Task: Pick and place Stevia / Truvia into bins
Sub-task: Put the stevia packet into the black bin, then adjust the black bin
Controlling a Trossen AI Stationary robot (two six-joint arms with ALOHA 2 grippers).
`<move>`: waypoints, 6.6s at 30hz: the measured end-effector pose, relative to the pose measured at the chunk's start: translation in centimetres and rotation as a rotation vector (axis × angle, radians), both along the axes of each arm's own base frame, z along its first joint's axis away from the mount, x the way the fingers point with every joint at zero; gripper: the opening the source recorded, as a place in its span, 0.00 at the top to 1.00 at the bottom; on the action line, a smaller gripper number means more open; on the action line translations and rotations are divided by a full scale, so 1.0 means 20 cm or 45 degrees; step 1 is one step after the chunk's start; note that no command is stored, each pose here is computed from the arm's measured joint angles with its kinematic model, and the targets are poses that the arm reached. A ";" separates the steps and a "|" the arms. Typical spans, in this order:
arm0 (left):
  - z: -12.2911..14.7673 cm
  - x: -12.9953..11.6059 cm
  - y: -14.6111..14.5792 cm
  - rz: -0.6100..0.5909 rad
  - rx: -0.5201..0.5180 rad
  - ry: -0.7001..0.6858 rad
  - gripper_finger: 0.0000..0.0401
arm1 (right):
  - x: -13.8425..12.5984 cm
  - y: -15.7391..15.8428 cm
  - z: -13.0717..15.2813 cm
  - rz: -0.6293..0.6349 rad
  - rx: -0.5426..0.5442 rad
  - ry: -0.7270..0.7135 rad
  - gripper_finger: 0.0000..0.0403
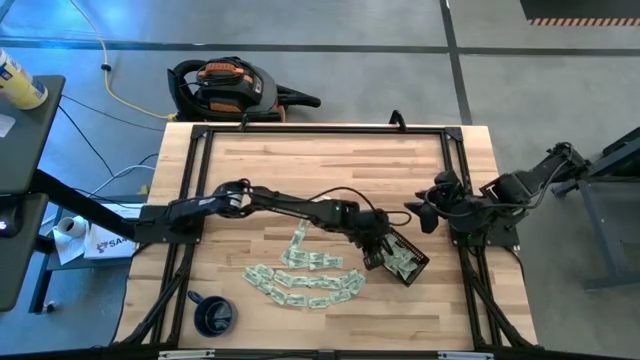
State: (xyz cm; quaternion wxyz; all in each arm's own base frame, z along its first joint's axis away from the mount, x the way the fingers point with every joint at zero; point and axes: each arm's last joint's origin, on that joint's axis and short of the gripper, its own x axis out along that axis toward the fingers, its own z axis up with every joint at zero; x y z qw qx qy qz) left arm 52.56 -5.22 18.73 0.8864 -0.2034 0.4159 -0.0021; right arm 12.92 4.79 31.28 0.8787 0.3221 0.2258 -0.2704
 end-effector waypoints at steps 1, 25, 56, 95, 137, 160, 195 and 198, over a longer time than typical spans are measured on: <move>0.00 0.00 0.00 -0.011 -0.012 0.005 0.85 | 0.00 0.00 0.00 0.001 0.000 0.000 0.36; 0.19 -0.03 0.02 -0.017 -0.044 0.012 0.54 | 0.00 0.00 0.00 -0.003 0.008 -0.001 0.36; 0.00 -0.42 0.67 0.447 0.169 0.741 0.58 | 0.00 0.01 -0.07 -0.009 0.049 0.218 0.36; 0.52 -0.12 0.21 -0.124 0.233 -0.028 0.93 | -0.01 0.07 -0.06 0.080 0.128 0.174 0.36; 0.08 0.12 0.00 -0.088 0.022 -0.026 0.68 | -0.04 0.06 -0.09 0.096 0.116 0.287 0.36; 0.61 -0.16 0.07 -0.118 0.333 -0.012 0.67 | 0.01 0.25 -0.44 0.324 0.364 0.515 0.36; 0.39 -0.10 0.23 -0.211 0.166 -0.060 0.67 | 0.26 0.41 -0.77 0.276 0.285 0.970 0.41; 0.28 -0.12 0.29 -0.187 0.156 0.015 0.67 | 0.30 0.36 -0.77 0.284 0.246 0.959 0.41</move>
